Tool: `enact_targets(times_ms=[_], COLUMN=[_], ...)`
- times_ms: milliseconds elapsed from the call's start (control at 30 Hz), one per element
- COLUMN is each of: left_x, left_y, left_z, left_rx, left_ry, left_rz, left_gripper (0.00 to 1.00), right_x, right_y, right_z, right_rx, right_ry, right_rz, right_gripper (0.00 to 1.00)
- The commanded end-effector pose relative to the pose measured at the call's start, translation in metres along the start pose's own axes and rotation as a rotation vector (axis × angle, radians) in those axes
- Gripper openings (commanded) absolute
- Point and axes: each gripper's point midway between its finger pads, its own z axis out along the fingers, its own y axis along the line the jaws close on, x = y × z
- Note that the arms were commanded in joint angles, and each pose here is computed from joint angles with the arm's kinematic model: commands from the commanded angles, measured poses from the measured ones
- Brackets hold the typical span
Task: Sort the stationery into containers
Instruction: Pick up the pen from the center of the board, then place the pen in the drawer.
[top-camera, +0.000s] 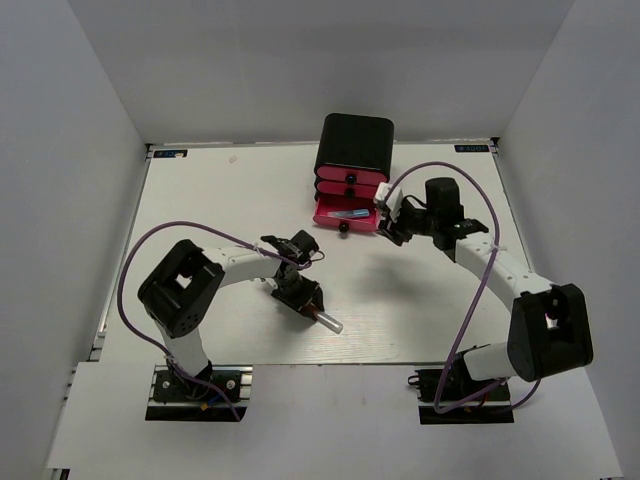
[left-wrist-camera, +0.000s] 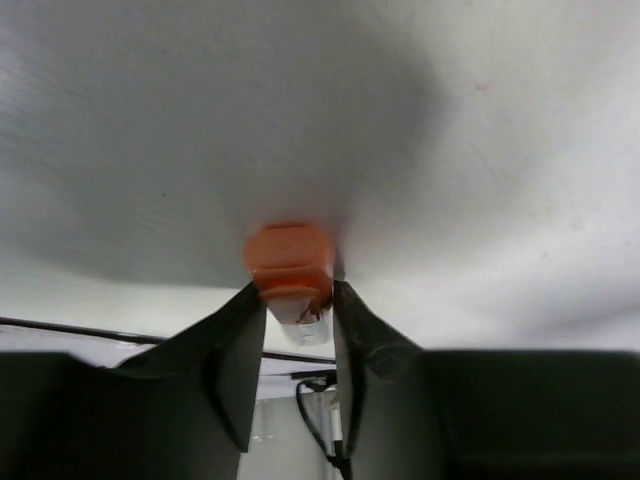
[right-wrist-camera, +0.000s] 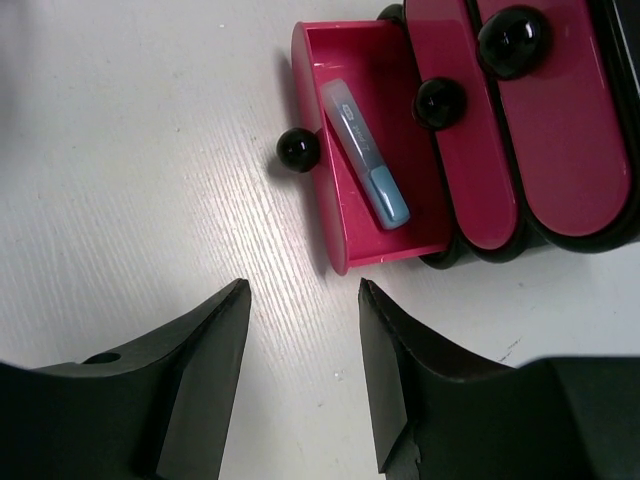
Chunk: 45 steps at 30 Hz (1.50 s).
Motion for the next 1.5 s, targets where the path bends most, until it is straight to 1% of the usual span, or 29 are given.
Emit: enact_targets(times_ms=[0,100,167,200,233,267,300,333,400,433,500,567,600,633,667,700,733,767,833,933,1000,1033,1067,1100,1267,1367,1400,1433,1467], left_x=[-0.016,-0.027,-0.033,-0.040,-0.041,-0.044,-0.045,-0.047,-0.051,-0.049,-0.055,-0.057,-0.061,-0.057,-0.060,-0.066,-0.063,-0.064,-0.070,-0.083,-0.082,-0.090,-0.088,-0.090,-0.095,-0.097,-0.097,-0.100,-0.099], left_y=[-0.008,-0.024,-0.039,-0.049,-0.062,-0.073,-0.083,-0.099,-0.118,-0.136,-0.153,-0.175,-0.183,-0.194,-0.206,-0.206,-0.217,-0.219,-0.236,-0.251,-0.261,-0.264,-0.270,-0.269,-0.284,-0.287,-0.287,-0.285,-0.285], left_z=[0.009,0.001,-0.008,-0.015,-0.023,-0.032,-0.037,-0.051,-0.059,-0.071,-0.081,-0.091,-0.096,-0.104,-0.109,-0.106,-0.118,-0.113,-0.126,-0.133,-0.138,-0.132,-0.140,-0.132,-0.138,-0.130,-0.132,-0.121,-0.119], left_rx=[0.034,0.095,0.143,0.182,0.223,0.264,0.292,0.337,0.377,0.426,0.464,0.508,0.527,0.554,0.583,0.575,0.615,0.616,0.680,0.743,0.785,0.775,0.803,0.789,0.857,0.841,0.838,0.812,0.802], left_ry=[-0.091,-0.152,-0.186,-0.220,-0.241,-0.280,-0.295,-0.310,-0.332,-0.344,-0.354,-0.359,-0.365,-0.356,-0.360,-0.363,-0.365,-0.365,-0.373,-0.390,-0.383,-0.382,-0.378,-0.378,-0.350,-0.346,-0.346,-0.348,-0.338], left_rz=[0.006,0.043,0.077,0.085,0.104,0.129,0.147,0.149,0.176,0.178,0.174,0.168,0.169,0.175,0.169,0.159,0.163,0.163,0.122,0.062,0.048,0.024,0.018,0.016,-0.056,-0.068,-0.069,-0.072,-0.068], left_gripper=[0.39,0.31,0.29,0.26,0.26,0.24,0.22,0.22,0.20,0.20,0.18,0.16,0.16,0.15,0.15,0.15,0.15,0.15,0.15,0.15,0.13,0.13,0.13,0.13,0.13,0.17,0.19,0.21,0.26], right_x=[-0.010,-0.009,-0.007,-0.003,-0.001,-0.002,0.002,0.003,0.006,0.008,0.009,0.015,0.012,0.013,0.015,0.018,0.018,0.018,0.020,0.024,0.026,0.025,0.025,0.026,0.028,0.029,0.029,0.031,0.029], right_y=[-0.003,-0.002,-0.001,0.003,0.003,0.003,0.009,0.009,0.013,0.014,0.017,0.019,0.017,0.017,0.018,0.021,0.020,0.021,0.023,0.025,0.025,0.027,0.026,0.027,0.028,0.028,0.028,0.029,0.029], right_z=[-0.008,-0.010,-0.012,-0.011,-0.013,-0.015,-0.014,-0.016,-0.018,-0.019,-0.021,-0.023,-0.025,-0.027,-0.029,-0.029,-0.031,-0.032,-0.033,-0.034,-0.034,-0.034,-0.034,-0.034,-0.034,-0.035,-0.035,-0.035,-0.035], right_rx=[0.015,0.015,0.016,0.005,0.005,0.009,-0.003,0.002,0.001,0.004,0.007,0.018,0.032,0.038,0.047,0.044,0.054,0.056,0.055,0.056,0.058,0.053,0.054,0.056,0.054,0.054,0.057,0.055,0.056], right_ry=[-0.048,-0.051,-0.050,-0.047,-0.044,-0.046,-0.039,-0.040,-0.042,-0.038,-0.045,-0.035,-0.043,-0.042,-0.043,-0.035,-0.036,-0.036,-0.035,-0.028,-0.026,-0.027,-0.028,-0.026,-0.024,-0.023,-0.021,-0.017,-0.022], right_rz=[-0.009,0.000,0.010,0.020,0.025,0.023,0.033,0.034,0.048,0.056,0.069,0.097,0.088,0.089,0.085,0.094,0.088,0.088,0.090,0.098,0.096,0.098,0.094,0.095,0.097,0.099,0.098,0.100,0.096], right_gripper=[0.54,0.54,0.54,0.55,0.63,0.69,0.71,0.71,0.69,0.67,0.52,0.30,0.14,0.08,0.05,0.04,0.04,0.04,0.04,0.04,0.04,0.04,0.04,0.04,0.05,0.07,0.09,0.11,0.18])
